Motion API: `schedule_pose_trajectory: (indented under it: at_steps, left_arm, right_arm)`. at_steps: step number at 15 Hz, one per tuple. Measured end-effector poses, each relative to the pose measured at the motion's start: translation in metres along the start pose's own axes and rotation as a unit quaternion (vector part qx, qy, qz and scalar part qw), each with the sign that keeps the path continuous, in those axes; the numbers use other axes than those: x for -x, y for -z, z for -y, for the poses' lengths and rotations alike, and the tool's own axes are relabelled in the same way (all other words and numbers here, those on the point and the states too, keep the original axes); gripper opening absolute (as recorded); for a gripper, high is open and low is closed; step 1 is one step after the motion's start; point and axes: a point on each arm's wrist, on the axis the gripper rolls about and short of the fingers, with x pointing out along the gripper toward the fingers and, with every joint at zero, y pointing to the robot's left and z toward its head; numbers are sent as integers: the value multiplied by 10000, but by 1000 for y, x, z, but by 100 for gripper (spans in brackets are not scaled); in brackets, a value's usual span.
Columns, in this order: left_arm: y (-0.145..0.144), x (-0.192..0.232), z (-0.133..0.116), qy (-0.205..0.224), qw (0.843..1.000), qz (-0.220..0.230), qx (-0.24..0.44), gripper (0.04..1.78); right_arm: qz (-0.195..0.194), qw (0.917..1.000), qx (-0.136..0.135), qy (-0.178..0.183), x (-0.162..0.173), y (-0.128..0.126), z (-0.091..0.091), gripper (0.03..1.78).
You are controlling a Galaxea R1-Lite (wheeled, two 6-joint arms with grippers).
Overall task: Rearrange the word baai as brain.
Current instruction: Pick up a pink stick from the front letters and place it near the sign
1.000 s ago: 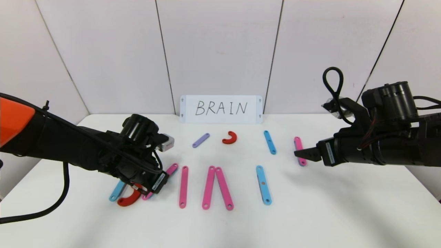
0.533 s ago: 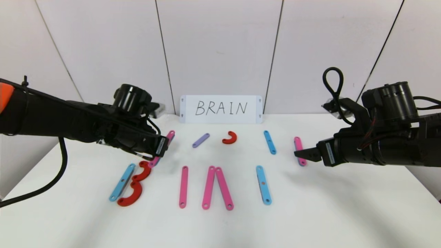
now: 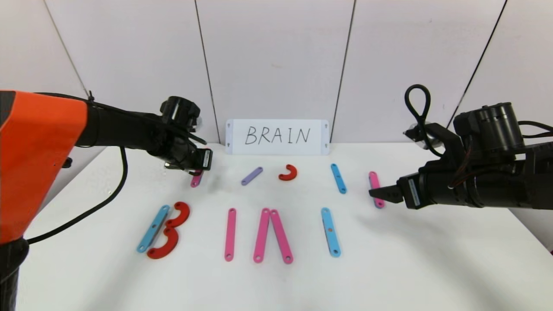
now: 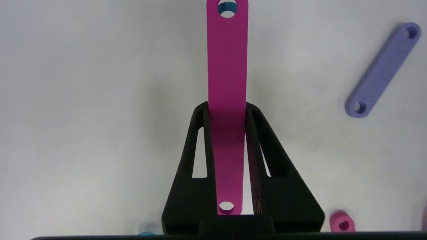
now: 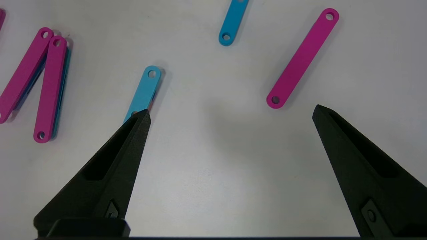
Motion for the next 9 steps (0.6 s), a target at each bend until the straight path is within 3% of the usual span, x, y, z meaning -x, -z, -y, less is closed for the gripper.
schedule_pose_trajectory:
  at_steps: [9]
  left_arm:
    - [7, -33, -13, -178, 9988, -393, 211, 33]
  right_arm:
    - [-27, 10000, 0, -8, -1, 1, 0, 170]
